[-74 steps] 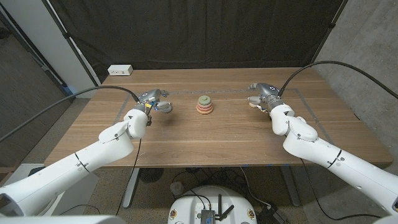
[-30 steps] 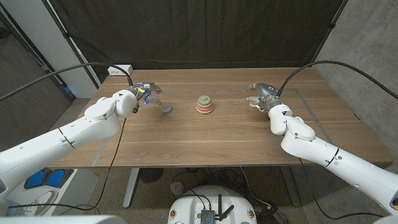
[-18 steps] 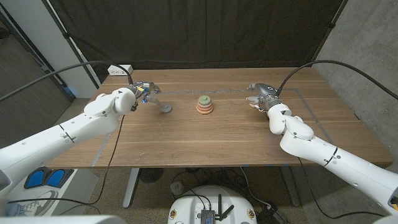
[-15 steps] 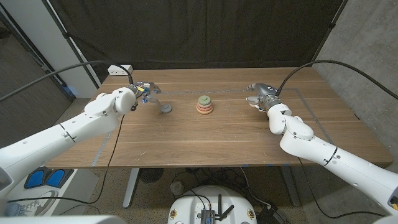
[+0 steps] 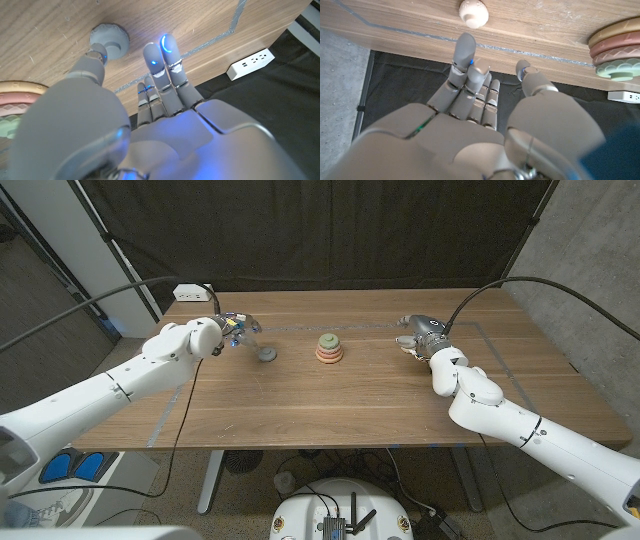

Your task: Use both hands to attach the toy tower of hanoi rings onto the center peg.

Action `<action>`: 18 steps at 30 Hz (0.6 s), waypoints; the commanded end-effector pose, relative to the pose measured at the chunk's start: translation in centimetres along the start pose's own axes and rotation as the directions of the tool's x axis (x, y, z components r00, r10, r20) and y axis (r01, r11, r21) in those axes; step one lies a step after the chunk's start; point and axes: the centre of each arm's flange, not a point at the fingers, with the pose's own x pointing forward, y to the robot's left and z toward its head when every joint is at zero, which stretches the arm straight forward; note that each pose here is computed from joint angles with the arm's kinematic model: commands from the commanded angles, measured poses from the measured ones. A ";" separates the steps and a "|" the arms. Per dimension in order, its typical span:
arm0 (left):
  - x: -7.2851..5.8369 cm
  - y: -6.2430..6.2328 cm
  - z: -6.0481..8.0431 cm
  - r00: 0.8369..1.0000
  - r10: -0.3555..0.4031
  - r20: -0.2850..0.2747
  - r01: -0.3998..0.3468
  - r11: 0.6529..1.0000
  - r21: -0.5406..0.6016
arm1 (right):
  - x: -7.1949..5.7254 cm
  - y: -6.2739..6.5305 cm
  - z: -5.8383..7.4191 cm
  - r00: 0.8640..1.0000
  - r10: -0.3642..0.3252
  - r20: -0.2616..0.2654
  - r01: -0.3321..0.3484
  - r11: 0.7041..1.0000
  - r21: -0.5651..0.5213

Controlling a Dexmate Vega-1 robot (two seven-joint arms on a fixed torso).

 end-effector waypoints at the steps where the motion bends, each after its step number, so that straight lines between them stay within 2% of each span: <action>1: 1.7 -0.9 0.4 0.999 -0.035 0.024 0.034 0.998 0.057 | -0.3 -0.2 0.1 1.000 0.001 -0.012 -0.001 1.000 -0.006; 18: 3.0 -2.3 1.0 0.997 -0.058 0.059 0.054 0.996 0.065 | 0.1 -0.2 0.6 1.000 0.006 -0.017 -0.007 1.000 -0.012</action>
